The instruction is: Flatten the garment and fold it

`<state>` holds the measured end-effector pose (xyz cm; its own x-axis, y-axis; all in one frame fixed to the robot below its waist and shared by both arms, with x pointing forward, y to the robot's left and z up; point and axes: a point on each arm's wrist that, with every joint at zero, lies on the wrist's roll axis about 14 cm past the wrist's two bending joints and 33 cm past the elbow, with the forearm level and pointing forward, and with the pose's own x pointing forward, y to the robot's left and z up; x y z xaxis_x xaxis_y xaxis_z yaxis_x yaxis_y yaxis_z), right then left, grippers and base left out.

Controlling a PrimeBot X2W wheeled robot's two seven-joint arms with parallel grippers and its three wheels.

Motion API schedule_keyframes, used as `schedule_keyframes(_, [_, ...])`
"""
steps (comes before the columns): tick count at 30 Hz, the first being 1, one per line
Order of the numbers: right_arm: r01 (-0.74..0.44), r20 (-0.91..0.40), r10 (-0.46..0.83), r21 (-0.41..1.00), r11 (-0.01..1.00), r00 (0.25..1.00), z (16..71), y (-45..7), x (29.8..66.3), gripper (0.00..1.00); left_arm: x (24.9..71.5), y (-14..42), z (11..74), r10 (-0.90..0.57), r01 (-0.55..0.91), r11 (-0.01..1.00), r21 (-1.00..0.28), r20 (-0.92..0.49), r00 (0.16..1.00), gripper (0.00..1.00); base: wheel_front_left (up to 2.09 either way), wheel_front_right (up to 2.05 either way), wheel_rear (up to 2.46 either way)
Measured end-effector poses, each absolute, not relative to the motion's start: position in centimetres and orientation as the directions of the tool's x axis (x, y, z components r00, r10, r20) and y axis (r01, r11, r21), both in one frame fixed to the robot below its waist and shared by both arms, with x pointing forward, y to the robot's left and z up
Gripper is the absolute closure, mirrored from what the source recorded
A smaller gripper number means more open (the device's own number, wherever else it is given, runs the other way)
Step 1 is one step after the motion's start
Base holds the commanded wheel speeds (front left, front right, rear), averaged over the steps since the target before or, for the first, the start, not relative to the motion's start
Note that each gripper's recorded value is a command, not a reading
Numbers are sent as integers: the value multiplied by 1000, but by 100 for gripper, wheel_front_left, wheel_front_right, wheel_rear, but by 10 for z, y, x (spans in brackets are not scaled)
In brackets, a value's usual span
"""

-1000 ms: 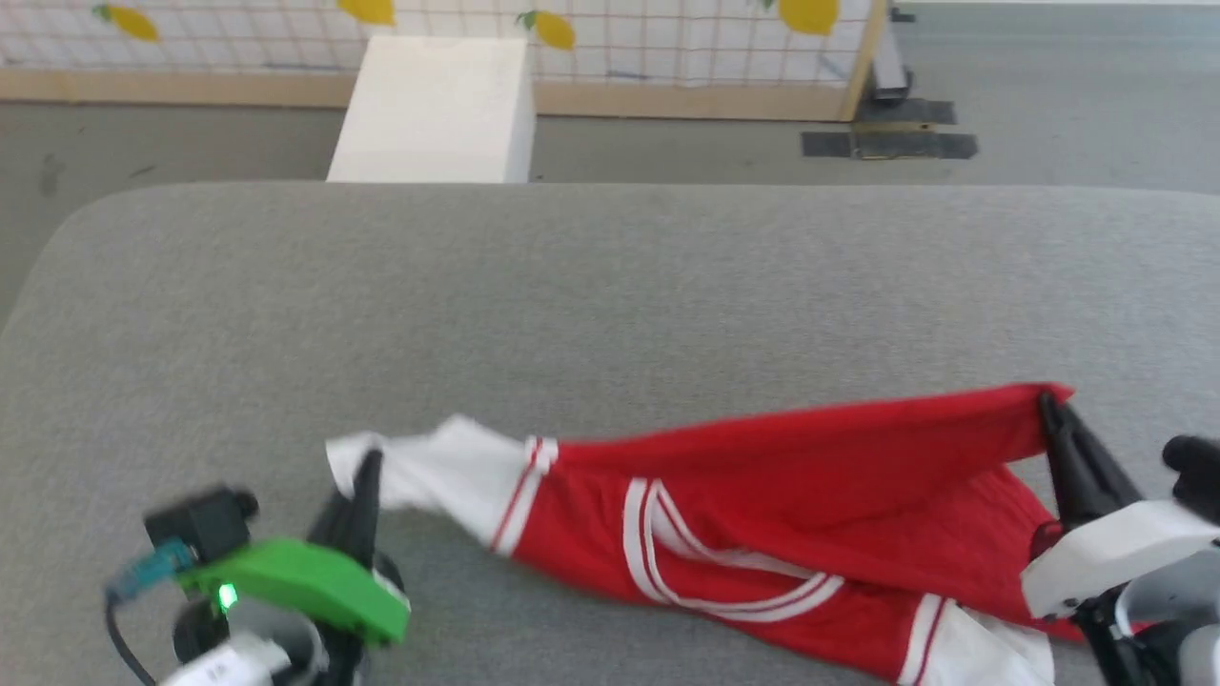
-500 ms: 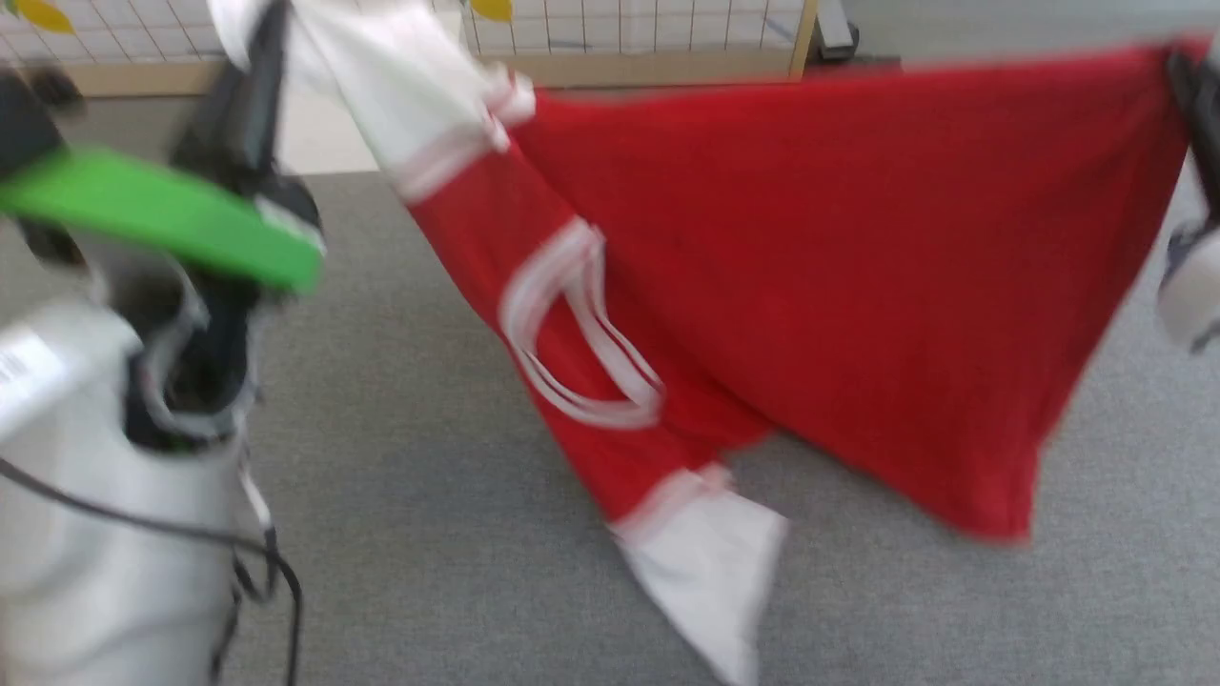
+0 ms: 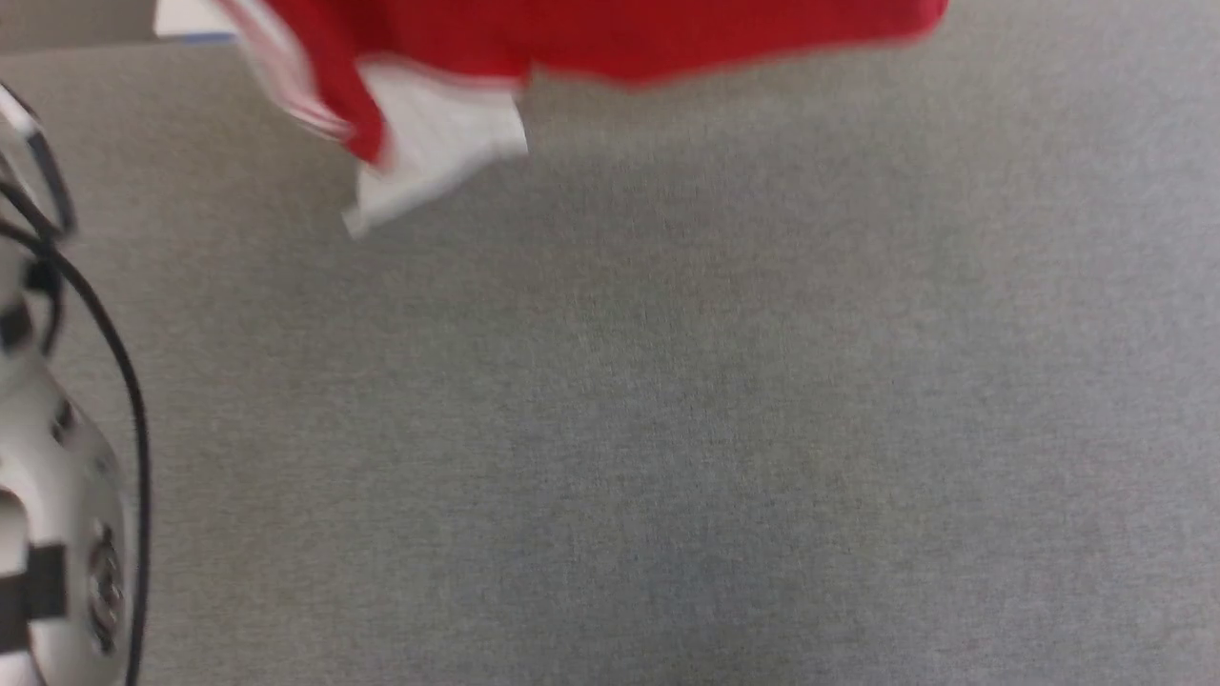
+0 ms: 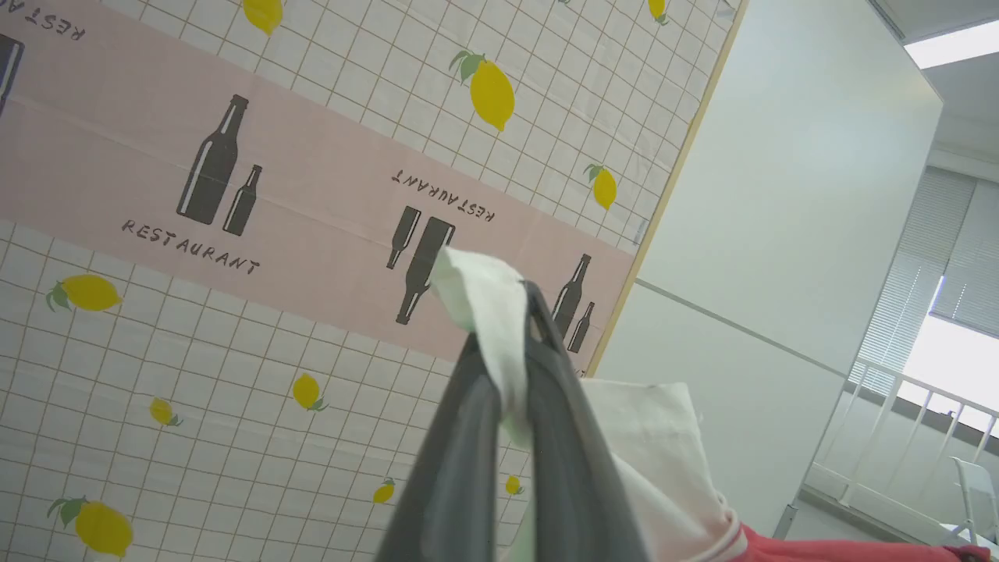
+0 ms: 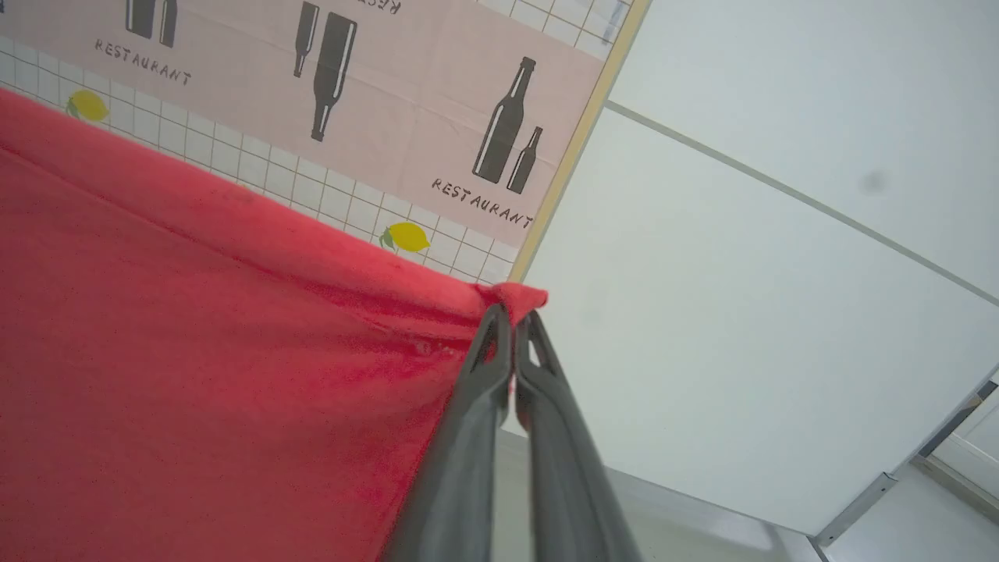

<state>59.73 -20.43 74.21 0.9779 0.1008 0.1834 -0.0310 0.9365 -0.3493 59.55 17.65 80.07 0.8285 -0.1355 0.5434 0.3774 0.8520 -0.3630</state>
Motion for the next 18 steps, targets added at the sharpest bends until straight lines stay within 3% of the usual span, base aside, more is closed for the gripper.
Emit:
schedule_keyframes(6, [15,282,93,-357,934,955,746,-200,634,100,633,188,802,-63,354,859,-369,611,789,100,0,0,0])
schedule_keyframes(9, [1,270,94,-334,943,958,723,-199,647,100,651,188,776,-64,343,859,-379,586,808,100,0,0,0])
schedule_keyframes(13, [-48,154,98,-298,953,983,663,-199,652,100,666,181,710,-119,310,874,-374,454,883,100,0,0,0])
schedule_keyframes(18, [-127,-35,122,-204,971,992,577,-198,623,100,648,179,615,-180,256,886,-386,222,958,100,0,0,0])
